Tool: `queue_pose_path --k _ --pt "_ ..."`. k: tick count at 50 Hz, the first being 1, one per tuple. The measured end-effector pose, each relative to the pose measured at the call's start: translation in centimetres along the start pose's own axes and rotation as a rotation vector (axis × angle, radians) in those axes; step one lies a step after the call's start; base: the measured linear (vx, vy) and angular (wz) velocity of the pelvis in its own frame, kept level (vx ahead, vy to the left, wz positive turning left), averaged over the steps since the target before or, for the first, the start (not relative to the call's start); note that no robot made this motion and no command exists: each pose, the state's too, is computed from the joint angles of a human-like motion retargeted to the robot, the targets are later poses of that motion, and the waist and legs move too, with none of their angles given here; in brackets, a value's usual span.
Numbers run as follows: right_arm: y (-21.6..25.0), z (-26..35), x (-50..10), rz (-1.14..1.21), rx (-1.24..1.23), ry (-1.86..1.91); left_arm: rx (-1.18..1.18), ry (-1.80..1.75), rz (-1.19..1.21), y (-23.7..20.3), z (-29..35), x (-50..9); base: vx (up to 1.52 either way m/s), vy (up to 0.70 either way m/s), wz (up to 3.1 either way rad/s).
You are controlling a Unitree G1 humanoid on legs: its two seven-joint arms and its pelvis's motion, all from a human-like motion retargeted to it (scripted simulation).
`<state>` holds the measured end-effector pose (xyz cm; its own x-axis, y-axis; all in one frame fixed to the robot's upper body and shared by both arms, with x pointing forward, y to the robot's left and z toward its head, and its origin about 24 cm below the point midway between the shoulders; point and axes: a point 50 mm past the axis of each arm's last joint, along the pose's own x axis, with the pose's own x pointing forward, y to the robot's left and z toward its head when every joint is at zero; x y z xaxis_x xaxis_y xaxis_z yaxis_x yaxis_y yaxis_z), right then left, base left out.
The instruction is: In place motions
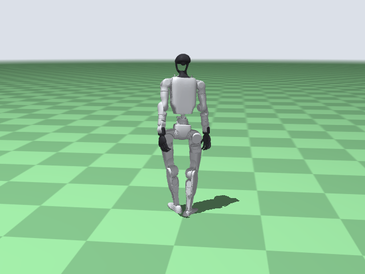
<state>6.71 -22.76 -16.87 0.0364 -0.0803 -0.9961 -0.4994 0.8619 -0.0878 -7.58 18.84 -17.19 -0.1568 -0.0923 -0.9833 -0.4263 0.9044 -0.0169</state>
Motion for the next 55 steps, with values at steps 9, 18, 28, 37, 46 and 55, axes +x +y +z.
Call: queue_pose_path --k 9,18,28,37,46,55 --pt "-0.1 0.6 0.0 -0.053 0.192 -0.094 -0.150 -0.096 -0.009 -0.2 3.3 -0.3 -0.02 0.10 3.57" --pt "0.7 -0.9 0.2 -0.035 0.316 -0.067 -0.183 -0.199 -0.100 -4.0 7.2 -0.4 0.17 0.23 1.57" --pt "1.4 2.0 0.1 0.008 0.243 -0.160 -0.018 -0.300 -0.078 -5.0 10.3 -1.1 0.13 0.15 0.16" --pt "3.1 2.9 0.3 0.064 0.140 -0.141 -0.066 -0.268 -0.035 -2.1 8.5 -0.9 0.18 0.09 0.23" --pt "3.5 2.2 0.3 0.063 0.094 -0.156 -0.189 -0.152 -0.040 -1.3 5.3 -0.4 0.24 0.10 1.10" --pt "4.1 -0.5 0.5 0.086 0.321 -0.092 -0.108 -0.271 -0.047 -2.5 10.3 -1.4 0.15 -0.03 2.58"
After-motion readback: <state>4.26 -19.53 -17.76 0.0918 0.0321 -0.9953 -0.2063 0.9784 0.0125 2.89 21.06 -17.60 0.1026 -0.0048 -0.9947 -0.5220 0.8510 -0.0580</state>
